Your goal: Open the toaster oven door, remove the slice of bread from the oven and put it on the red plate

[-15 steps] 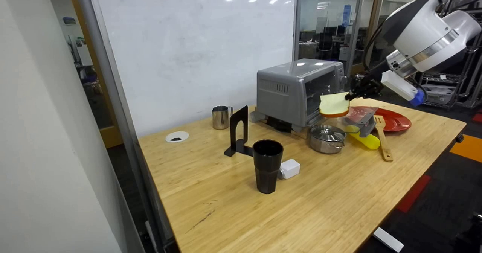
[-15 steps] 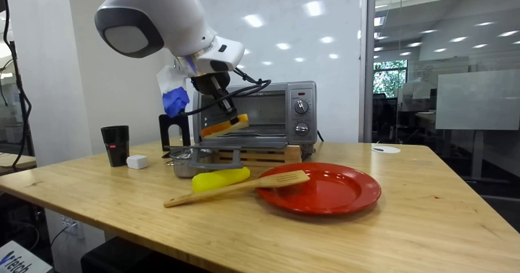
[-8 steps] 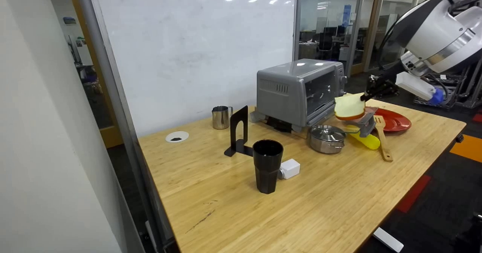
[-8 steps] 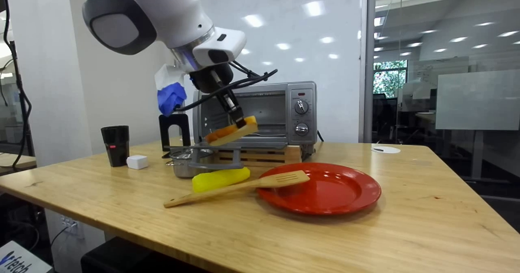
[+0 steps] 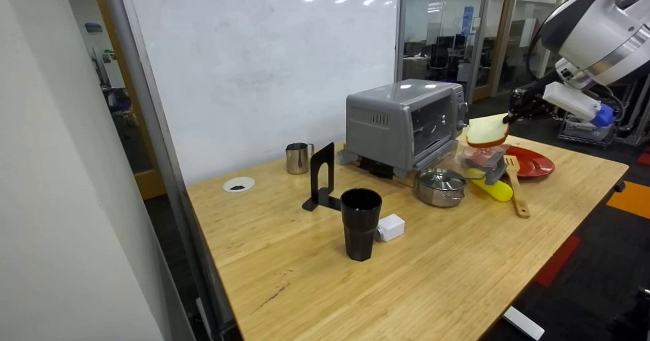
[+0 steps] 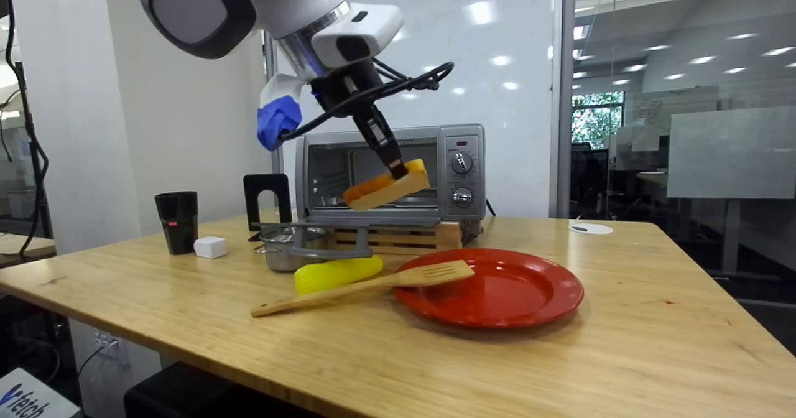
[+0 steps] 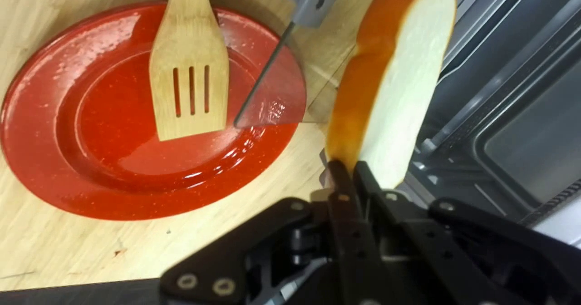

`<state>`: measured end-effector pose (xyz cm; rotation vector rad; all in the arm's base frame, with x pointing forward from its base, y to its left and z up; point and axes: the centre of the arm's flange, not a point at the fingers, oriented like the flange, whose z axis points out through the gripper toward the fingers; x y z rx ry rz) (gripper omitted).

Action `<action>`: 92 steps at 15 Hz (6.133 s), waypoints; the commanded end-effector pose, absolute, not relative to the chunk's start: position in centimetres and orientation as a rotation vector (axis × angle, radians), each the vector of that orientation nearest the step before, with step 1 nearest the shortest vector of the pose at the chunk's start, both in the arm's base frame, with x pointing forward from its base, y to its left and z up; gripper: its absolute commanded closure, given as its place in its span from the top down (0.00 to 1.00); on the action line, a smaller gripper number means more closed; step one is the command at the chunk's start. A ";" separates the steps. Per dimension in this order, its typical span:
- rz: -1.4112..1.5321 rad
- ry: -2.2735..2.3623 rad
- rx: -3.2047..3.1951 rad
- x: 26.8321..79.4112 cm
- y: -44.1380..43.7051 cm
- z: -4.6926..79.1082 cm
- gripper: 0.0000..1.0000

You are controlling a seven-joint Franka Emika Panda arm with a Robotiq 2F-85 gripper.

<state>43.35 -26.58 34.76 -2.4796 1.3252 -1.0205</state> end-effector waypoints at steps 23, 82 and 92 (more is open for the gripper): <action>-0.978 1.849 -2.317 42.0 -39.8 35.8 0.02; -0.103 0.243 -3.233 40.3 -15.4 46.0 1.00; -0.004 0.200 -3.270 40.4 -14.7 45.6 1.00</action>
